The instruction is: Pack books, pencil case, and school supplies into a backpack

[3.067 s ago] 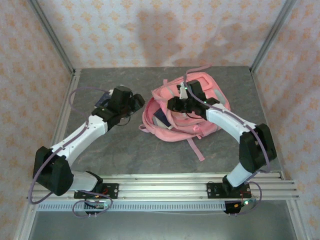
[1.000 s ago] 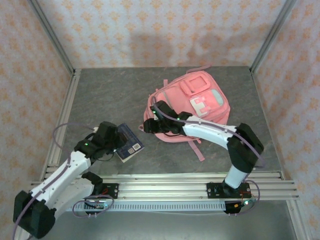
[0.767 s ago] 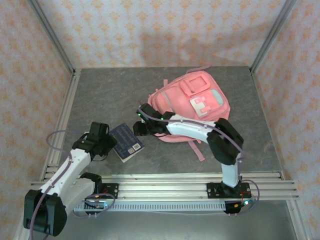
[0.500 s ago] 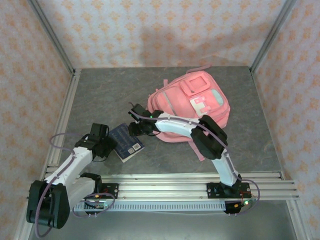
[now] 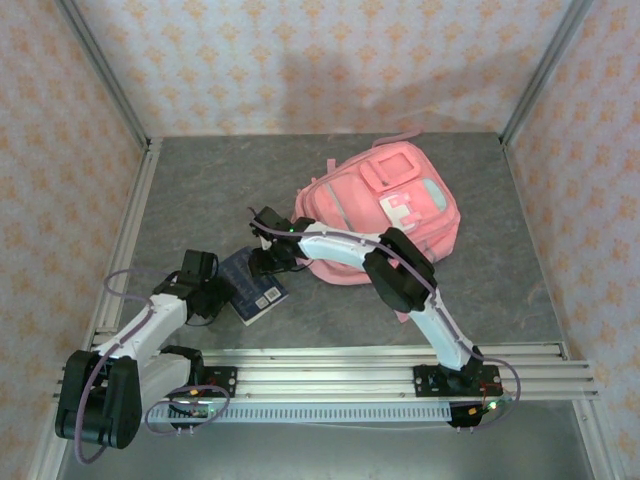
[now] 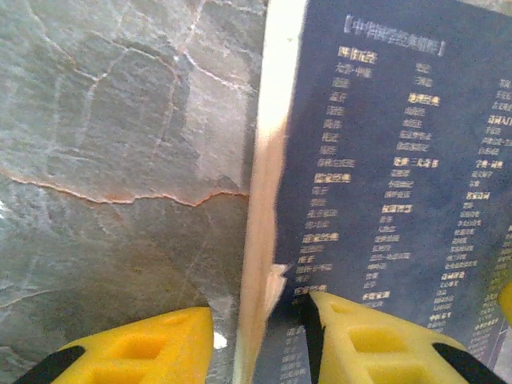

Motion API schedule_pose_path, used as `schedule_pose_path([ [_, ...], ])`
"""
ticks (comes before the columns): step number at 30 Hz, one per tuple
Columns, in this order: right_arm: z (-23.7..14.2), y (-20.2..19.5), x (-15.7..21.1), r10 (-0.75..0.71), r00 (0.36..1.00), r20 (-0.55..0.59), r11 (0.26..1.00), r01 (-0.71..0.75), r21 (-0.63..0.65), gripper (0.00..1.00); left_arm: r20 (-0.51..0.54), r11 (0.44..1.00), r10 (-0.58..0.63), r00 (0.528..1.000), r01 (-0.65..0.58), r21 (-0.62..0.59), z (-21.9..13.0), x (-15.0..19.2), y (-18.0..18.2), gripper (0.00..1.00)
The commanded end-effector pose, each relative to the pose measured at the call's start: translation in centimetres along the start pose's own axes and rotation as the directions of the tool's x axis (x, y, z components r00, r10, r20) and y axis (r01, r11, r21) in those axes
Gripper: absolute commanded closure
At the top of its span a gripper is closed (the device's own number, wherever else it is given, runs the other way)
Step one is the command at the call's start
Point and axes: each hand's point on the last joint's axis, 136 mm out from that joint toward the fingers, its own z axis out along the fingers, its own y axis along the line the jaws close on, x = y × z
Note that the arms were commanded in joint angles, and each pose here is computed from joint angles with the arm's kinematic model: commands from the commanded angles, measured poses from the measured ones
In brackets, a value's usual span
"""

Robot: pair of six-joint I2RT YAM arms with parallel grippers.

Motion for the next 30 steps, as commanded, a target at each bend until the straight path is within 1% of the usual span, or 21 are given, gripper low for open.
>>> schedule_pose_path([
  [1, 0.6, 3.1, 2.4, -0.025, 0.993, -0.115, 0.987, 0.007, -0.158, 0.56, -0.023, 0.998, 0.044, 0.999, -0.043, 0.036, 1.0, 0.6, -0.2, 0.64],
  [4, 0.1, 4.0, 2.9, -0.037, 0.988, -0.152, 0.977, 0.004, -0.213, 0.56, -0.032, 0.998, 0.055, 0.998, -0.054, 0.038, 1.0, 0.7, -0.2, 0.66],
  [8, -1.2, 4.1, 2.4, -0.030, 0.988, -0.154, 0.968, -0.009, -0.250, 0.55, -0.042, 0.997, 0.062, 0.997, -0.061, 0.043, 1.2, 1.0, -0.2, 0.68],
  [10, -2.2, 4.6, 1.9, -0.016, 0.988, -0.152, 0.956, -0.030, -0.293, 0.55, -0.050, 0.997, 0.067, 0.996, -0.065, 0.042, 1.2, 1.2, 0.0, 0.68],
  [12, -3.2, 5.4, 1.5, 0.007, 0.989, -0.149, 0.933, -0.060, -0.355, 0.55, -0.052, 0.997, 0.070, 0.996, -0.068, 0.045, 1.2, 1.3, 0.1, 0.69],
  [17, -4.8, 7.8, 1.5, 0.032, 0.980, -0.195, 0.849, -0.130, -0.512, 0.55, -0.047, 0.995, 0.078, 0.996, -0.075, 0.061, 1.0, 1.5, 0.2, 0.69],
  [21, -5.2, 8.7, 1.7, 0.046, 0.976, -0.213, 0.793, -0.166, -0.587, 0.55, -0.051, 0.993, 0.088, 0.995, -0.084, 0.085, 0.6, 1.8, -0.1, 0.70],
  [27, -6.1, 10.0, 0.5, 0.107, 0.973, -0.202, 0.674, -0.221, -0.705, 0.57, -0.031, 0.991, 0.097, 0.995, -0.094, 0.097, 0.1, 1.8, 0.0, 0.69],
  [28, -5.8, 10.0, 0.5, 0.112, 0.971, -0.212, 0.667, -0.232, -0.708, 0.58, -0.032, 0.991, 0.098, 0.995, -0.094, 0.100, 0.1, 1.8, 0.0, 0.70],
  [30, -4.7, 9.3, 0.8, 0.121, 0.964, -0.235, 0.688, -0.252, -0.681, 0.59, -0.034, 0.990, 0.099, 0.995, -0.095, 0.103, 0.1, 1.8, -0.1, 0.70],
])
